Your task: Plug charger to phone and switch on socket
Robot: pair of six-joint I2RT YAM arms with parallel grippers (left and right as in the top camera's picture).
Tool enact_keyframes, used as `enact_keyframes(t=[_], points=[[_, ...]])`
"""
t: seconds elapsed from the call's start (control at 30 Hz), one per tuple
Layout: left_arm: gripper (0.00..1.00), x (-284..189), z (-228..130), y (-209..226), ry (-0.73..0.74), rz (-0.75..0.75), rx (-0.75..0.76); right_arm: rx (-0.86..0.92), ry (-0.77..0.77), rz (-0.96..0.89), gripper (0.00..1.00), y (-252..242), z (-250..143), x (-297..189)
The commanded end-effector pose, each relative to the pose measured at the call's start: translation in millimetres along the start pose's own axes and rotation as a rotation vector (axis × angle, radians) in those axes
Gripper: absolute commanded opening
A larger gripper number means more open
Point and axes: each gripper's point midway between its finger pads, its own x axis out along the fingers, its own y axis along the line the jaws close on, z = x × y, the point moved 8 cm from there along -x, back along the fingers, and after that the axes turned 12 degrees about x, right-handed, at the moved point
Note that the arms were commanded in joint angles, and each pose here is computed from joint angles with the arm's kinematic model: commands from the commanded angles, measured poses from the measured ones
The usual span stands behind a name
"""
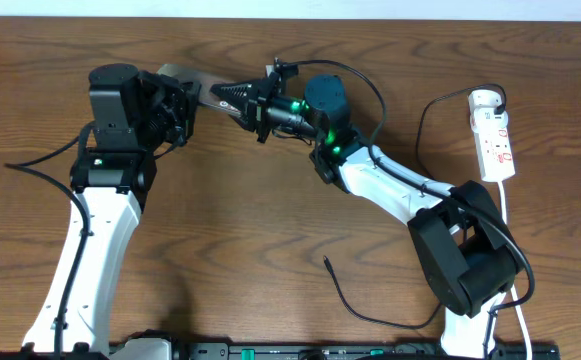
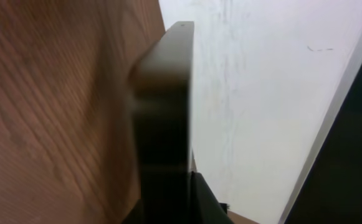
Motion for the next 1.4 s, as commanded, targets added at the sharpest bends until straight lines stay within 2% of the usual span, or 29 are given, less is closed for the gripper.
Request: enact_keyframes(t=[0.0, 0.1, 0.33, 0.43, 0.5, 0.53, 0.57, 0.6, 0.63, 1.07, 1.37], points=[[0.07, 1, 1, -4, -0.003, -0.005, 0.039, -0.067, 0.058, -0.006, 0.15, 1, -14, 6], [0.07, 1, 1, -4, -0.003, -0.005, 0.039, -0.067, 0.058, -0.006, 0.16, 1, -14, 6], [0.07, 1, 1, -4, -0.004, -0.005, 0.047, -0.067, 0.058, -0.006, 0.28, 1, -14, 6], [0.07, 1, 1, -4, -0.004, -0.005, 0.051, -0.067, 0.058, -0.006, 0.30, 1, -14, 6], [0.07, 0, 2, -3, -0.006, -0.005, 0.050, -0.068, 0.057, -0.006, 0.42, 1, -14, 6], [0.07, 0, 2, -3, -0.006, -0.005, 0.053, -0.068, 0.057, -0.006, 0.64, 1, -14, 6], [0.07, 0, 2, -3, -0.006, -0.005, 0.053, -0.068, 0.057, -0.006, 0.76, 1, -13, 6], [0.07, 0, 2, -3, -0.006, -0.005, 0.054, -0.068, 0.057, -0.005, 0.93, 2, -13, 5], [0.07, 0, 2, -3, -0.007, -0.005, 0.057, -0.068, 0.055, -0.005, 0.99, 2, -13, 5], [0.07, -14, 36, 9, -0.018, -0.029, 0.065, -0.210, 0.000, -0.016, 0.99, 6, 7, -7], [0.07, -40, 64, 13, 0.095, -0.178, 0.112, -0.391, -0.051, -0.151, 0.99, -7, 39, -28]])
